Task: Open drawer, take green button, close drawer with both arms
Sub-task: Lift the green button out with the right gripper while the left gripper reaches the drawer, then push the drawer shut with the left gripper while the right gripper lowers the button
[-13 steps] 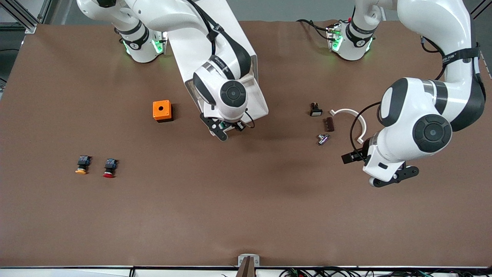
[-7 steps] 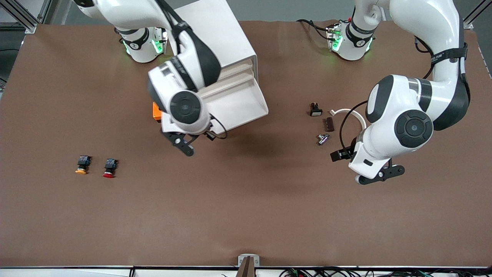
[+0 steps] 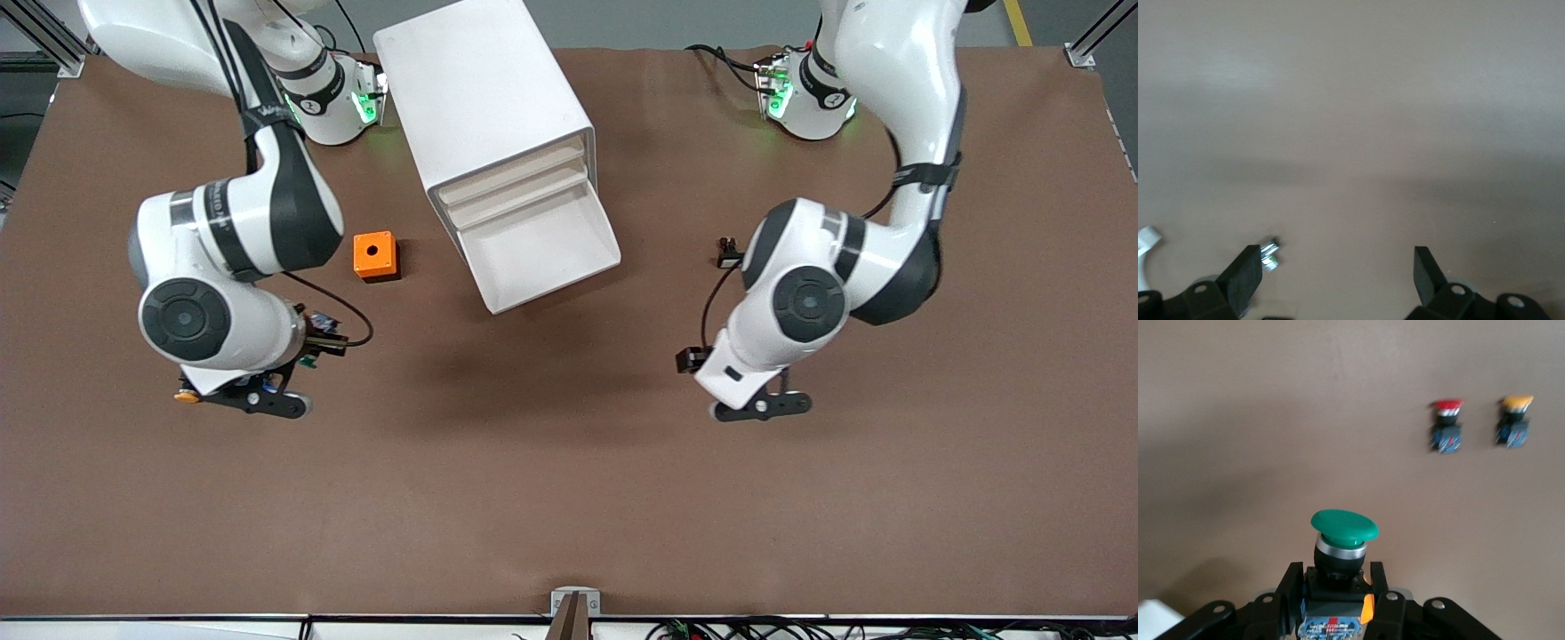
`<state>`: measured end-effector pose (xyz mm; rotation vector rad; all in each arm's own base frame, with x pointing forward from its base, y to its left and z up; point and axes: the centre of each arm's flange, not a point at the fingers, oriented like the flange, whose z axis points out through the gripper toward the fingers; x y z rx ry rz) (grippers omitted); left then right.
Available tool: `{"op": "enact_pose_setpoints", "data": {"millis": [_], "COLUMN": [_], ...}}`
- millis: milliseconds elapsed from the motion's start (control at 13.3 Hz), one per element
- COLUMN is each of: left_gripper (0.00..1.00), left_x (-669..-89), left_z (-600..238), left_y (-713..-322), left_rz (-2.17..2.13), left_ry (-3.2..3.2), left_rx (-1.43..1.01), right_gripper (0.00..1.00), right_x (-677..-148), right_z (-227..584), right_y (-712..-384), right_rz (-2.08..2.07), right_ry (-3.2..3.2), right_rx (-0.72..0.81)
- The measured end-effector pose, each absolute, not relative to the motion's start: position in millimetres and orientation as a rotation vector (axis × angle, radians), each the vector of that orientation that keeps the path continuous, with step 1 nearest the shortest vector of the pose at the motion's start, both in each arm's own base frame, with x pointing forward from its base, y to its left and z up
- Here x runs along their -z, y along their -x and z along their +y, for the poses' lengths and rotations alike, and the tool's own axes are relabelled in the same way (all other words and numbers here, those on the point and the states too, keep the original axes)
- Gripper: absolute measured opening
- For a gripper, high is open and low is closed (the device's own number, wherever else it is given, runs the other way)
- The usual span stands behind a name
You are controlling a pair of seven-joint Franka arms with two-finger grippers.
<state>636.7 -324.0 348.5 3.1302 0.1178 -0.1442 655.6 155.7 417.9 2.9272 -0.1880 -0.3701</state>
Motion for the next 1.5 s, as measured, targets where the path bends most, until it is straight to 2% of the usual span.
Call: {"op": "enact_pose_setpoints", "data": {"millis": [375, 826, 1126, 1502], "left_gripper": [1.00, 1.00, 1.00, 1.00], "left_x": [-333.3, -264.4, -249.9, -242.0], "left_z": [-357.7, -401.2, -423.8, -478.1], "left_y": [-624.1, -569.6, -541.5, -487.0], "left_rz": [0.038, -0.035, -0.031, 0.028], "left_ry": [-3.122, -3.128, -3.131, -3.147], "left_rx": [0.097, 0.076, 0.138, 0.172], "right_gripper": [0.45, 0.45, 0.45, 0.45], "right_x": [-347.0, -277.9, -246.9, -213.3], "right_z": [100.6, 74.9, 61.6, 64.6], "right_y": [-669.9, -679.3, -683.5, -673.6], "right_rz": [-0.037, 0.075, 0.165, 0.209], "right_ry": [-2.979, -2.956, -2.953, -2.967], "right_rx": [0.302, 0.281, 0.282, 0.237]}}
